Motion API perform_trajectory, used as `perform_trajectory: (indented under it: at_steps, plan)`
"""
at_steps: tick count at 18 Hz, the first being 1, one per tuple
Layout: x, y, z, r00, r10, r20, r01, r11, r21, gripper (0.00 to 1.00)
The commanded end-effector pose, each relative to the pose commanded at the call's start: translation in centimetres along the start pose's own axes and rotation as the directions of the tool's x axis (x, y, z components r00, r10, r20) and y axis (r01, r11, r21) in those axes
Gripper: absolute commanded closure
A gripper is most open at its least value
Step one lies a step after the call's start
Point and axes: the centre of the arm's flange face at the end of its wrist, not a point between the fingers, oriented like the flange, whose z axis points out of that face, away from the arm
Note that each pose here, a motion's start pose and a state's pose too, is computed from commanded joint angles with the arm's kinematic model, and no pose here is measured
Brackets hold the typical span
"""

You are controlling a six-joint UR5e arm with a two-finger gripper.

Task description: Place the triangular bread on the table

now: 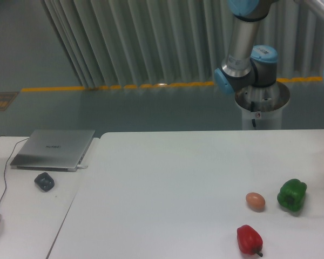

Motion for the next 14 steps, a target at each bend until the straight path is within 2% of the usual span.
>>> perform_trajectory:
  at_steps: [3,14]
  plan:
    - [0.6,1.3,0.8,1.000,0.013,-0.006,-0.013,1.000,0.006,0.00]
    - [0.7,1.6,3.1,0.999,0.017,-0.036,-0.016,0.999,0.034,0.00]
